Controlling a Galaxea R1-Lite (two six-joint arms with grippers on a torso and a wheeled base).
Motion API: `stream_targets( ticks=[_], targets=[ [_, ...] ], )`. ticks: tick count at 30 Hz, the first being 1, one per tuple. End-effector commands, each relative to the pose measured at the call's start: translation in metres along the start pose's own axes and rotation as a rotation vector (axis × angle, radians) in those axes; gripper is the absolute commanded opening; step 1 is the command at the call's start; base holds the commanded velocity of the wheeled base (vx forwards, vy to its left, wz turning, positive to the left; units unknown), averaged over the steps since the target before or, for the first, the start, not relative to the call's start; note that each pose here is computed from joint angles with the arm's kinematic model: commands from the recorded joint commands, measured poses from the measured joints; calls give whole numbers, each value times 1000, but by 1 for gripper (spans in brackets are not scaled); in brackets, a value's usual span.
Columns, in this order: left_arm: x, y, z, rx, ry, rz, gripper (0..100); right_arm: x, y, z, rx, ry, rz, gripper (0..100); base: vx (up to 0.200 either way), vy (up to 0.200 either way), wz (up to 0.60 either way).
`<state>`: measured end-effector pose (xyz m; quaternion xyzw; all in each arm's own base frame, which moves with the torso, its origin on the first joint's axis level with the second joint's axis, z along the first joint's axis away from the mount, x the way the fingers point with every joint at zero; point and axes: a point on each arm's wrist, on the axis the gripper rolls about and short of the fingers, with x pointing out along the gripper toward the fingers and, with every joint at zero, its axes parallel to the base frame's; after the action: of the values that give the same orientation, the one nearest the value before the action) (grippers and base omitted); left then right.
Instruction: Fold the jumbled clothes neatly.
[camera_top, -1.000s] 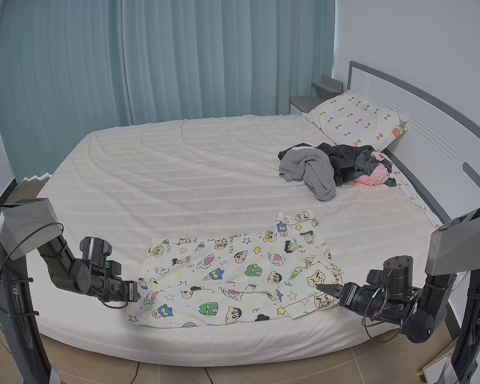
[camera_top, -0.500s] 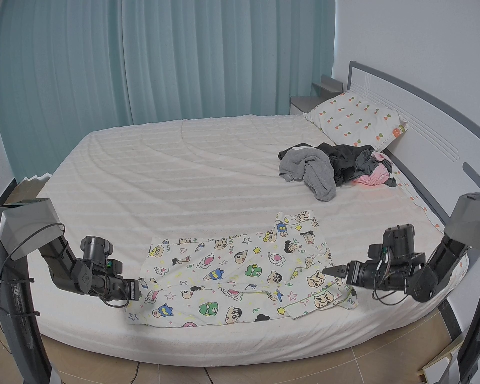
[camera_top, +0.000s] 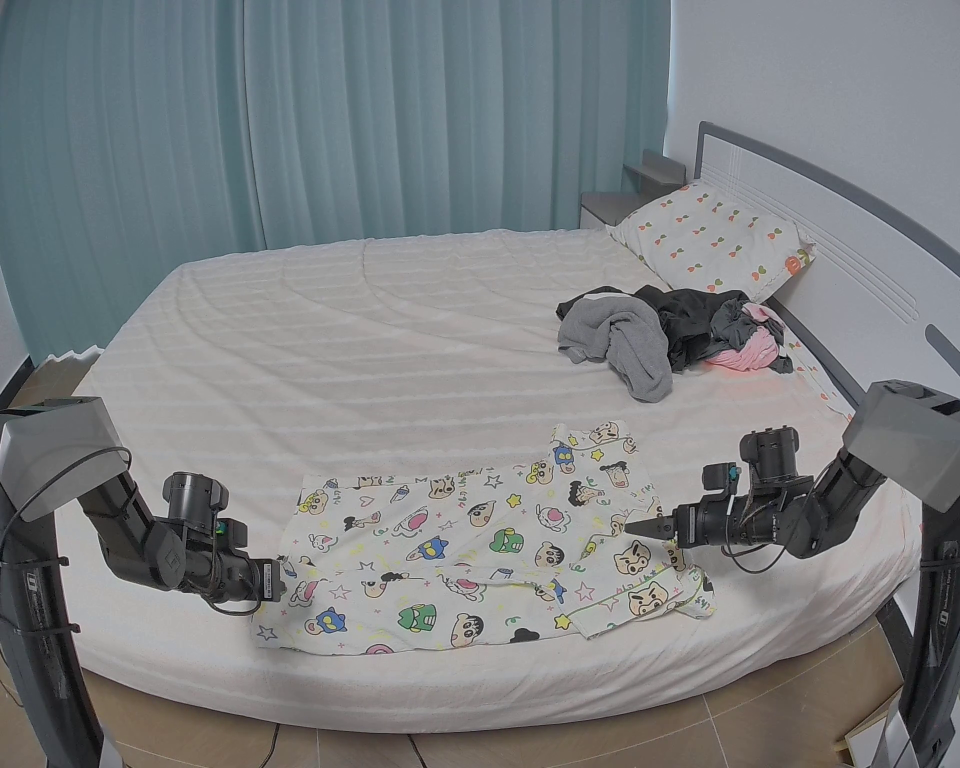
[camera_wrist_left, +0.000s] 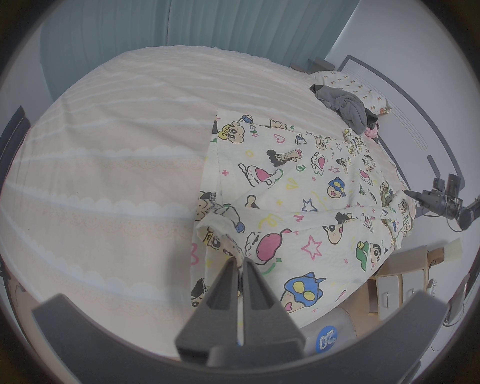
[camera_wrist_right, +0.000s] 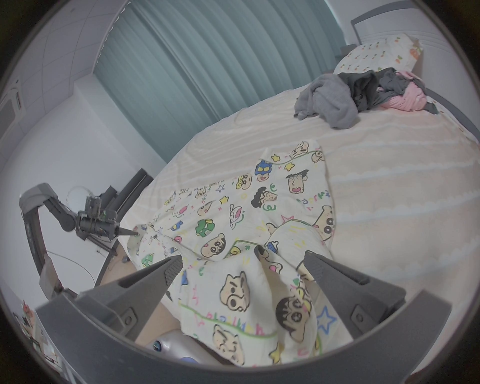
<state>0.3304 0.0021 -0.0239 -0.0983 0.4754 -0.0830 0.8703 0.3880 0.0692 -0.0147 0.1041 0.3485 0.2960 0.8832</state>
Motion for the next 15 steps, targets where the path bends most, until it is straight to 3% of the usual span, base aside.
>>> stream_targets(
  ticks=[1,8,9,15],
  targets=[
    [0,0,0,1,-2,0,0,25,-11,-17,5,50,10,100,0,0,0],
    [1,1,0,-2,2,-1,0,38,-3,-14,-9,71,33,100,0,0,0],
    [1,1,0,-2,2,-1,0,39,-2,-14,-7,82,32,0,0,0,0],
    [-1,1,-1,-3,2,0,0,33,-5,-17,-3,100,22,0,0,0,0]
  ],
)
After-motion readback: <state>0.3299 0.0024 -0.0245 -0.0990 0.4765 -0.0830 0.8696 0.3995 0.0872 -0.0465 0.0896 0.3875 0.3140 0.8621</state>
